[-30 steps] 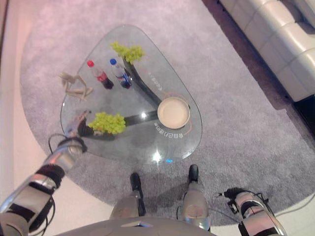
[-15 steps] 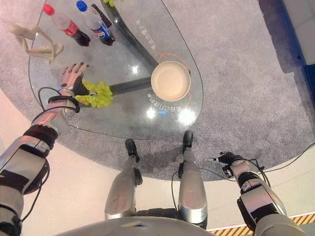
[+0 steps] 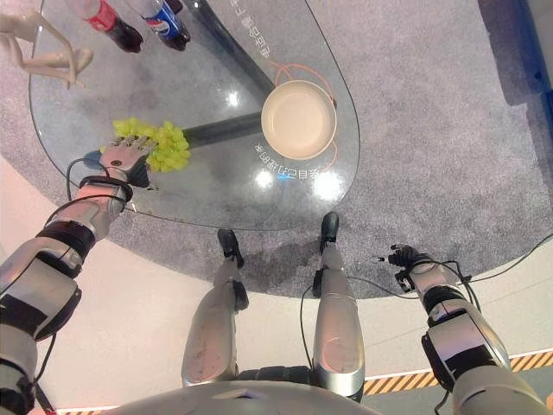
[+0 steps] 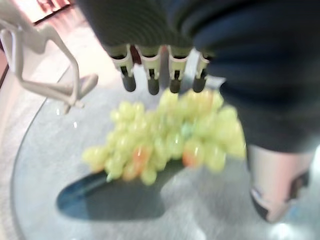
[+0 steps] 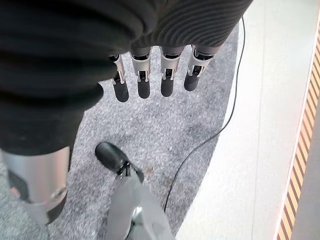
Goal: Pick up fruits into the plate
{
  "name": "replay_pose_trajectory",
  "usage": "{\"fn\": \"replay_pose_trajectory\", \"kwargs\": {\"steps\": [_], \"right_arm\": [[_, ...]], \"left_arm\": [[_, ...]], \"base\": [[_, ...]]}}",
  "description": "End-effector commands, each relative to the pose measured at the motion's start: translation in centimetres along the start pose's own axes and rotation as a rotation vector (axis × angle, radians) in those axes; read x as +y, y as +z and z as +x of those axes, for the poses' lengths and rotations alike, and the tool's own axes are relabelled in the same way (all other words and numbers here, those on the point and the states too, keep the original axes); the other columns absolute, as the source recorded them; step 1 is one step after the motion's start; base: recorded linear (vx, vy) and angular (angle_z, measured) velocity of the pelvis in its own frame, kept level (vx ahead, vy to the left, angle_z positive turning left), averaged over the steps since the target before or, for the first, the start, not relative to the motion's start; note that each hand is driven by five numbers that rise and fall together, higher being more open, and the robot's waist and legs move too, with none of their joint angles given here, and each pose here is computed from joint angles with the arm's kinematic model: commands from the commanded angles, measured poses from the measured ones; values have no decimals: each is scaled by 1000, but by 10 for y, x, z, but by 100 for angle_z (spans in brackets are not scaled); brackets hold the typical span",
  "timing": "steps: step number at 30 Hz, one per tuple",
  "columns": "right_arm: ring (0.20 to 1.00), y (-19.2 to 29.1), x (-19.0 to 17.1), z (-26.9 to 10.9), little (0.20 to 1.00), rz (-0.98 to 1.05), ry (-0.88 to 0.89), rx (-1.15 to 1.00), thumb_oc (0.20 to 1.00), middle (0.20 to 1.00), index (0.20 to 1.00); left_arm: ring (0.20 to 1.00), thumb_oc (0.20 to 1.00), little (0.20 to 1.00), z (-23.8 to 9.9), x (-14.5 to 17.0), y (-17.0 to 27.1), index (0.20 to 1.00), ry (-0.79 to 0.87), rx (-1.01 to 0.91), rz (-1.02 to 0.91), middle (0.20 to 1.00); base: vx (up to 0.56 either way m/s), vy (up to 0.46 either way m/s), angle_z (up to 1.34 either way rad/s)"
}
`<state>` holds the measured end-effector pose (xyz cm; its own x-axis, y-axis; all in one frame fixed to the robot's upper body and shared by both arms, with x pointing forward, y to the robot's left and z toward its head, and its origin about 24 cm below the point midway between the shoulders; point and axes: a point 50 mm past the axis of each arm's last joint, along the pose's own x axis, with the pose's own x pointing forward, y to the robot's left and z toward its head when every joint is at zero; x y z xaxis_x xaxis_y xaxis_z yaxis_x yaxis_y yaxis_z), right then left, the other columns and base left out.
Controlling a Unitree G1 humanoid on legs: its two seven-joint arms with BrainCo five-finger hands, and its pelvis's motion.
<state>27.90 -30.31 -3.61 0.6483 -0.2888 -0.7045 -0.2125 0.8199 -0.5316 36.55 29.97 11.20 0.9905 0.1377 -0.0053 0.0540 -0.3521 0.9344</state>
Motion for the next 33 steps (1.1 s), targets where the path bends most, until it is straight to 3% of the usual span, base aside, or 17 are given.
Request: {"fn": "replay_pose_trajectory", "kwargs": {"steps": [1, 7, 11, 13, 21, 27, 33], "right_arm": [[1000, -15, -26, -4, 1000, 0, -60, 50, 1000, 1000, 1000], [1000, -17, -34, -6, 1000, -11, -71, 47, 1000, 1000, 1000], [1000, -17, -34, -6, 1000, -37, -63, 40, 1000, 1000, 1000], [1000, -18, -27, -4, 1000, -50, -42, 42, 1000, 1000, 1000], [1000, -30, 14, -1, 1000, -61, 34, 47, 1000, 1000, 1000], [1000, -29, 29, -1, 1000, -65, 72, 29, 1000, 1000, 1000], [1000, -25, 38, 0, 1000, -67, 90, 15, 1000, 1000, 1000]], "left_arm": [[1000, 1000, 1000, -12, -15, -41, 1000, -61, 140, 143, 1000], [1000, 1000, 1000, -24, -34, -49, 1000, -68, 204, 170, 1000], [1000, 1000, 1000, -31, -30, -65, 1000, 81, 356, 150, 1000], [1000, 1000, 1000, -31, -16, -71, 1000, 266, 411, 83, 1000], [1000, 1000, 1000, -22, 53, -87, 1000, 733, 511, -208, 1000], [1000, 1000, 1000, -19, 83, -88, 1000, 896, 477, -280, 1000], [1000, 1000, 1000, -9, 94, -73, 1000, 842, 333, -222, 1000]], "base": [[12, 25, -6], [11, 44, -5], [5, 43, 1], [0, 0, 0], [-9, -65, 2], [-4, -54, 7], [-2, -18, 1]]}}
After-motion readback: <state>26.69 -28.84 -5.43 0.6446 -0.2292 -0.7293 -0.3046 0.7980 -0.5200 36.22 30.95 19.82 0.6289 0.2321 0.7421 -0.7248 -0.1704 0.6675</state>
